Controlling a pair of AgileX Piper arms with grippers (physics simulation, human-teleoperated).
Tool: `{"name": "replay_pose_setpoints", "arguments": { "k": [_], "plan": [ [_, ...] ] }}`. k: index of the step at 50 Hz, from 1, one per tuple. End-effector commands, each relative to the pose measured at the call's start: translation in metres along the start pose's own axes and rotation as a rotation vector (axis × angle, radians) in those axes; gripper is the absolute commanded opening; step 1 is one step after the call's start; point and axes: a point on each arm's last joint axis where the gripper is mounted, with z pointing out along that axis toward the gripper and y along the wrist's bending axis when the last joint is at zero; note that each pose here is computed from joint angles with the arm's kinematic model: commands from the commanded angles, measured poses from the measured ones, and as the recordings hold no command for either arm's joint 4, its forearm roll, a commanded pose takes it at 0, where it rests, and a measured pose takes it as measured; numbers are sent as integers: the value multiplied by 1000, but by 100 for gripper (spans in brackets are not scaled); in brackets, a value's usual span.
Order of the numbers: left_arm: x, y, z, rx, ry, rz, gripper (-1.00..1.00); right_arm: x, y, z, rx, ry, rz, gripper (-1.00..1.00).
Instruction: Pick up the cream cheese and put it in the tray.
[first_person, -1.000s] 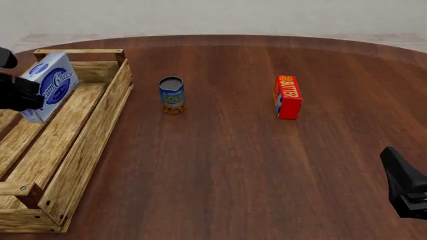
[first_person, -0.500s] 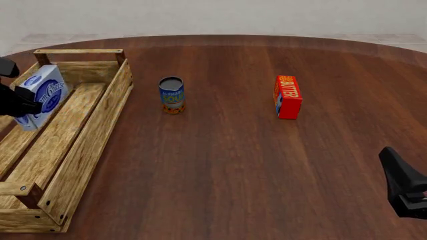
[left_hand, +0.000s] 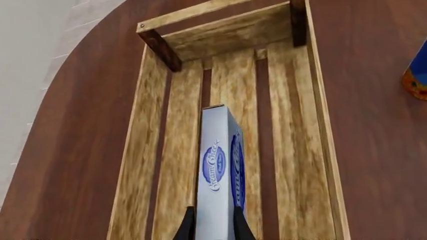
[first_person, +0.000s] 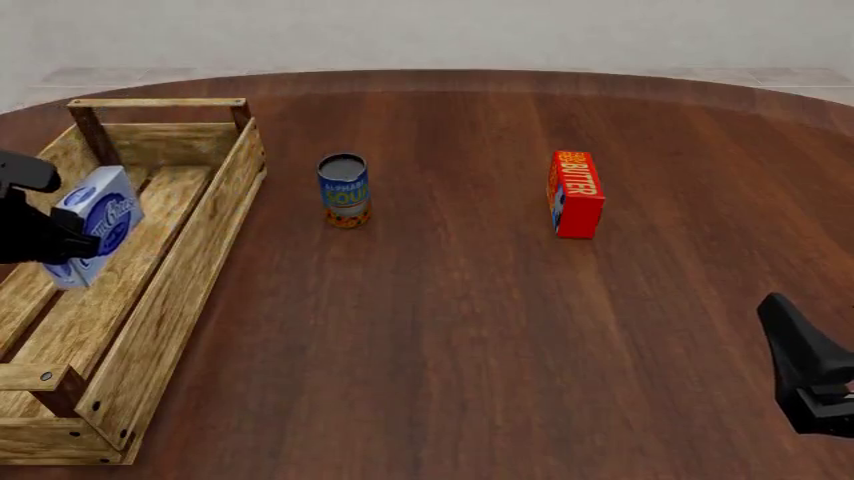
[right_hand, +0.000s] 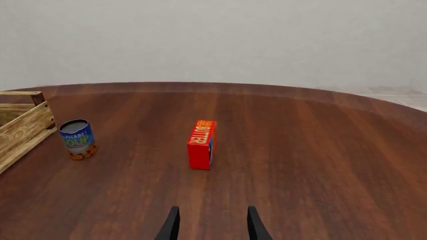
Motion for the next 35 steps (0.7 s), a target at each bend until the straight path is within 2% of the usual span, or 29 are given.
{"name": "replay_pose_setpoints", "arguments": {
  "k": [1,12,21,35],
  "plan": [
    [9,-2,11,-1,11,-1,-100,0,0,-1,0,1,-2,100],
    [18,-5,20,4,31,-20,-100,1,0,-2,0,3,-4,100],
    [28,-10,29,16,50,-13,-100,1,0,-2,1,4,-4,100],
    [36,-10,38,12,71,-13,-100,1,0,-1,0,6,-5,100]
  ]
}}
